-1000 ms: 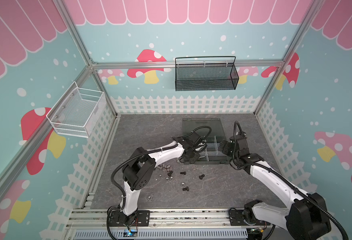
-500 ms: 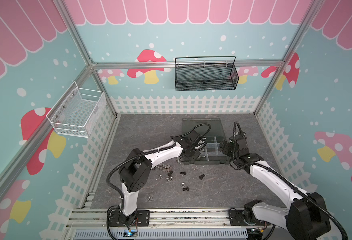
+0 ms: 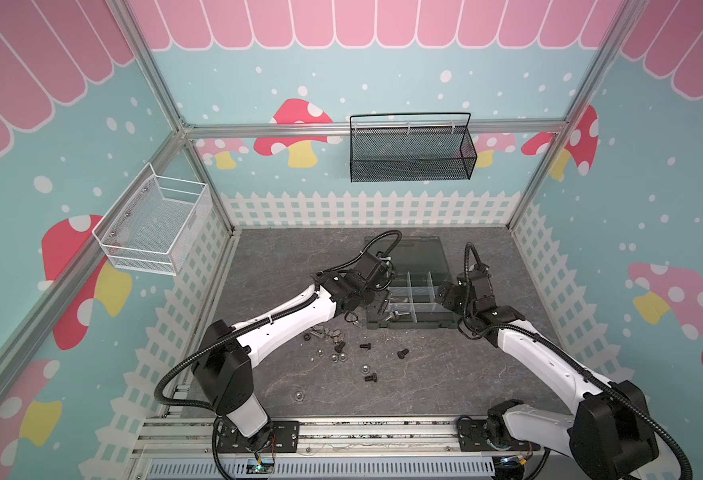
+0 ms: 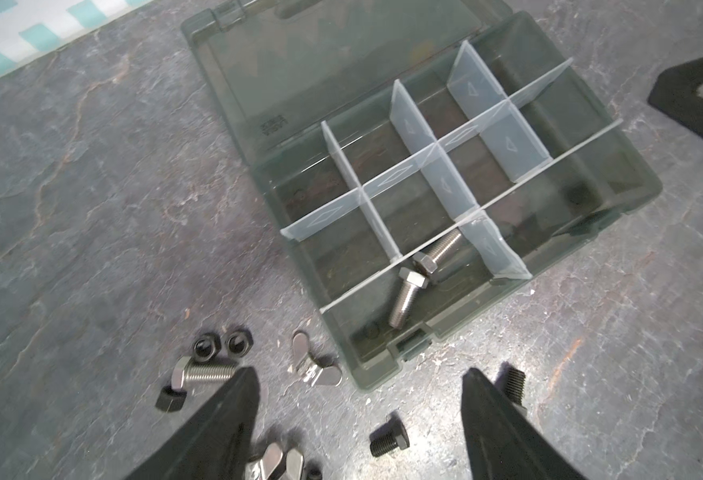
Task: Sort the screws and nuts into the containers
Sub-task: 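Move the left gripper back over the parts pile toward a steel bolt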
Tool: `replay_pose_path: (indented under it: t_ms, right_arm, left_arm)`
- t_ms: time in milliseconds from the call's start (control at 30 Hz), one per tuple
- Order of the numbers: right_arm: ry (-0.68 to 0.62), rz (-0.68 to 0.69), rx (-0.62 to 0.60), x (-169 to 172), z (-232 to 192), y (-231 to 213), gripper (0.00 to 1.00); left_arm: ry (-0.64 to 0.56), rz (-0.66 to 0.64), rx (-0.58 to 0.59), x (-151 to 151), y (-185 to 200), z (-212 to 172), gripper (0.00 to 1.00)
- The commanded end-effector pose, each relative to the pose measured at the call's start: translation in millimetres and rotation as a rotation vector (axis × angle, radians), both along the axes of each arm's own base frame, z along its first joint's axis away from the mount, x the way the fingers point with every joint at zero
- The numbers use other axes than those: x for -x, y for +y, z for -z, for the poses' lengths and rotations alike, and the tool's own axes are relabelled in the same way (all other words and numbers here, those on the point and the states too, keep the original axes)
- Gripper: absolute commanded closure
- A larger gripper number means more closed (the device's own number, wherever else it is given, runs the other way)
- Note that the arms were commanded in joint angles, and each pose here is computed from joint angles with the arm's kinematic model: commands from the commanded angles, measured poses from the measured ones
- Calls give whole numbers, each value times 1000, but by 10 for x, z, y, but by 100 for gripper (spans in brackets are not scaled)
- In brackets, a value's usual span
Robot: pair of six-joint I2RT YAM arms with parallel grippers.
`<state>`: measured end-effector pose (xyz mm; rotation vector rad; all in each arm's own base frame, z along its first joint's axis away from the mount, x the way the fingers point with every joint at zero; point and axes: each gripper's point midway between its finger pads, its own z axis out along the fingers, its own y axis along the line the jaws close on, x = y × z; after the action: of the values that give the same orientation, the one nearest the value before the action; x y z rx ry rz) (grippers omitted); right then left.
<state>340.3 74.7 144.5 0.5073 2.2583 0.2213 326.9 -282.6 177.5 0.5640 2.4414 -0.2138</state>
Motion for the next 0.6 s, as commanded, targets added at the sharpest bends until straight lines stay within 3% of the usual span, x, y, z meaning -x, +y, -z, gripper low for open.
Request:
replay_pose_path:
  t_ms: [0, 67, 333, 567]
  right_arm:
    - [-13, 6, -2, -57, -53, 3, 3]
    - [-10, 3, -4, -56, -45, 9, 3]
    - [3, 1, -7, -65, -1, 24, 3]
    - [18, -5, -12, -70, 43, 43, 3]
  left_arm:
    - [71, -218, -10, 62, 457, 118, 9]
    - [105, -308, 15, 107, 653, 171, 0]
    - [200, -631, 114, 383, 1308, 462, 0]
    - [262, -832, 170, 562, 1625, 746, 18]
